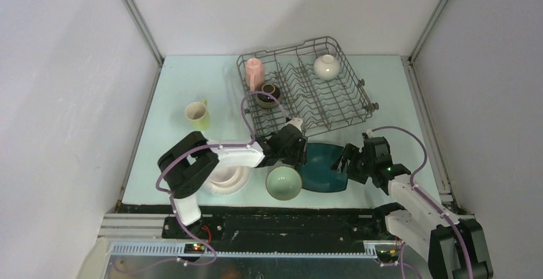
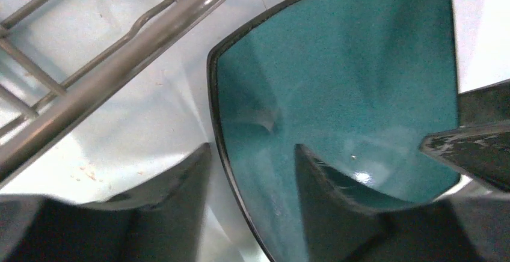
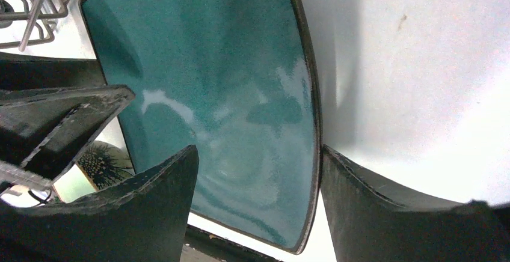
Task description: Load the mixed dishes into the dish rack
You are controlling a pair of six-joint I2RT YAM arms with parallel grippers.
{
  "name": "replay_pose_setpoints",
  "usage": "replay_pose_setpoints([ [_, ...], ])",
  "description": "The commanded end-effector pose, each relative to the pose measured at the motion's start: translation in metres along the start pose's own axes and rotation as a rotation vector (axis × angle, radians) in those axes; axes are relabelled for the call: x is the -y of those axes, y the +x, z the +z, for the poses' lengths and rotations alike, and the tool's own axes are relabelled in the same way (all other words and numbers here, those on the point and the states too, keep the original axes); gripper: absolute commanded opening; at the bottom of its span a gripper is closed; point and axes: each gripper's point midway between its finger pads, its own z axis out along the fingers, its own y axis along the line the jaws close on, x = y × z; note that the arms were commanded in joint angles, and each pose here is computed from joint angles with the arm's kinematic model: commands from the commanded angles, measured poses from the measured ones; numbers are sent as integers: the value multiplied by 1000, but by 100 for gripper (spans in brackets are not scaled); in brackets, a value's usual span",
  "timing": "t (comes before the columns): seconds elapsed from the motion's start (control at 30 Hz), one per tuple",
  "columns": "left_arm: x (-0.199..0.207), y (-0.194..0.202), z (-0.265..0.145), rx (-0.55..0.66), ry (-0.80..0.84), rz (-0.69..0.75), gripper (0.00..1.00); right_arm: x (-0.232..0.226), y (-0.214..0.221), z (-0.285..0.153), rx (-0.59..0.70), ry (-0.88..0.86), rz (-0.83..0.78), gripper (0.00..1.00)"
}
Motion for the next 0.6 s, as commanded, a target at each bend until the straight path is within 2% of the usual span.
replay_pose_setpoints([
  [0.0, 13, -7, 10, 10, 55, 24, 50, -2, 18, 6, -77, -32, -21, 72],
  [0.03, 14, -5, 13, 3, 62, 26, 44, -4, 21, 7, -99, -44, -18, 70],
  [0.13, 15, -4, 18, -6, 67, 32, 36, -15, 25, 11, -124, -105, -26, 66],
  [0.17, 15, -3, 21, -8, 65, 31, 31, -19, 27, 11, -138, -127, -19, 62],
  [0.43, 29, -1, 22, -21, 149, 13, 5, -49, 9, -3, -49, -286, -7, 40],
  [0.5, 34, -4, 19, -14, 167, 11, 1, -52, 1, -9, -16, -307, 9, 25],
  [0.53, 36, -5, 18, -9, 175, 9, 0, -56, -2, -14, 2, -327, 11, 13],
  [0.57, 38, -6, 15, -3, 183, 7, 0, -55, -5, -17, 13, -326, 23, 8],
])
